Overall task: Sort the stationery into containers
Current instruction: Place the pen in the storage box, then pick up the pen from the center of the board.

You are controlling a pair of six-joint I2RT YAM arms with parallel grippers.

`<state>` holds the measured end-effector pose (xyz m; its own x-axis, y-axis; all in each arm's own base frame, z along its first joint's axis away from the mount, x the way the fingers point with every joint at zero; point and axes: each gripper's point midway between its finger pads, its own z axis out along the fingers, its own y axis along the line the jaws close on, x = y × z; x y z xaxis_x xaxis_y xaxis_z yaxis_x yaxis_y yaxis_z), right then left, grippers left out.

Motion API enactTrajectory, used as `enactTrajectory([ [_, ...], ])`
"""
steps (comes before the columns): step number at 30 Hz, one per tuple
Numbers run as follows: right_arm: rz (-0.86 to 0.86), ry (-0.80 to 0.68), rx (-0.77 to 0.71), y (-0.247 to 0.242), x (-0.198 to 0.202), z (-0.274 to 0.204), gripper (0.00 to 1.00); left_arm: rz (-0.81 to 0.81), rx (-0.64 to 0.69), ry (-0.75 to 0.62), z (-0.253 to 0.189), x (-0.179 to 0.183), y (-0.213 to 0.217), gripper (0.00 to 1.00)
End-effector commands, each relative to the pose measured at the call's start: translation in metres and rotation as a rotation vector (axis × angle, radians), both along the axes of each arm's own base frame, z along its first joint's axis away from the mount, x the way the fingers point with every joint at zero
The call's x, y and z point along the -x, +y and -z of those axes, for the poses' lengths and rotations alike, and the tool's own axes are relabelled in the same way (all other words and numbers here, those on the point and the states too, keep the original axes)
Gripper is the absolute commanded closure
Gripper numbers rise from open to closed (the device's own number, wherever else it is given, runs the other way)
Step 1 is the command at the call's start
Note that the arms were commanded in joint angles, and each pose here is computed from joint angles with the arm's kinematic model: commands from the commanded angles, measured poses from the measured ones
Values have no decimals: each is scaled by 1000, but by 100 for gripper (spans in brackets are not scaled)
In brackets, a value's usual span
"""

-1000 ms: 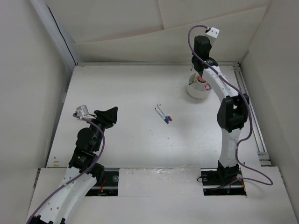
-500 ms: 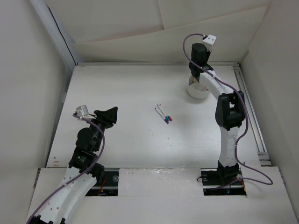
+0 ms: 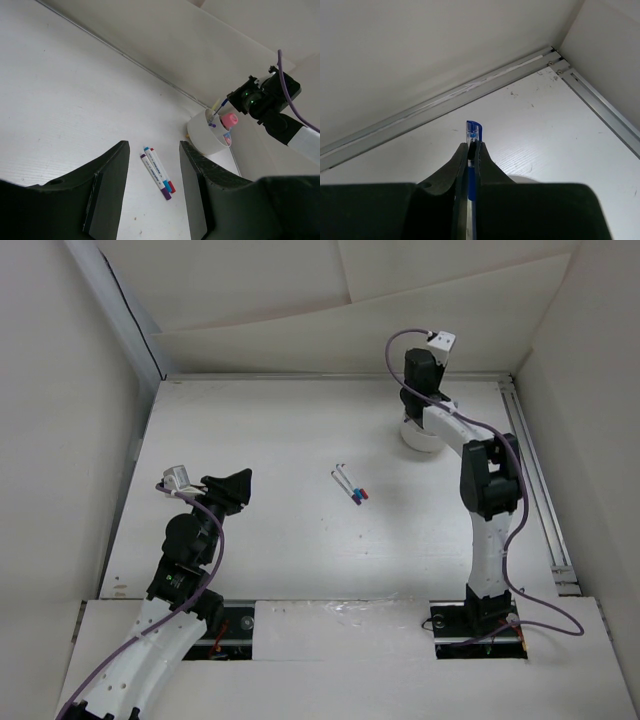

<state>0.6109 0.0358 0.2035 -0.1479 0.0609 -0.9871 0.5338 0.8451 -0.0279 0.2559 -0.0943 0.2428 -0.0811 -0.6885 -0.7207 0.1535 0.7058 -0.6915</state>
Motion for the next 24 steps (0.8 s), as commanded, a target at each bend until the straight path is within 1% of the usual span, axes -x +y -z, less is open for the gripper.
enactTrajectory([
  [1,3,-118,-20,9,9,-47,92,0,16,-51,-16,1,0,59],
  [2,3,-131,-24,8,11,-55,83,0,16,-51,-16,1,0,59],
  [5,-7,-139,-27,12,17,-62,69,0,16,-51,-16,1,0,59],
  [6,-17,-150,-31,17,22,-70,63,0,16,-51,-16,1,0,59],
  [8,-17,-168,-37,16,25,-80,55,0,16,-51,-16,1,0,59],
  [9,-26,-188,-44,20,29,-92,48,0,16,-51,-16,1,0,59],
  [10,-26,-182,-42,19,32,-93,47,0,16,-51,-16,1,0,59],
  [13,-49,-215,-55,29,44,-116,47,0,19,-59,-18,2,1,59],
  [15,-104,-207,-59,43,53,-127,52,0,19,-59,-18,2,1,59],
  [16,-127,-225,-76,49,63,-142,62,0,19,-59,-18,2,1,59],
  [18,-272,-183,-91,87,76,-145,75,0,19,-59,-18,2,1,59],
  [19,-327,-145,-102,102,84,-135,82,0,19,-59,-18,2,1,59],
  [20,-390,-148,-141,116,96,-142,94,0,19,-59,-18,2,1,59],
  [21,-540,-89,-175,152,110,-130,100,0,19,-59,-18,2,1,59],
  [22,-615,-59,-214,170,120,-122,100,0,19,-59,-18,2,1,59],
  [23,-698,-24,-287,188,137,-107,100,0,19,-59,-18,2,1,59],
  [24,-796,18,-318,208,150,-94,100,0,19,-59,-18,2,1,59],
])
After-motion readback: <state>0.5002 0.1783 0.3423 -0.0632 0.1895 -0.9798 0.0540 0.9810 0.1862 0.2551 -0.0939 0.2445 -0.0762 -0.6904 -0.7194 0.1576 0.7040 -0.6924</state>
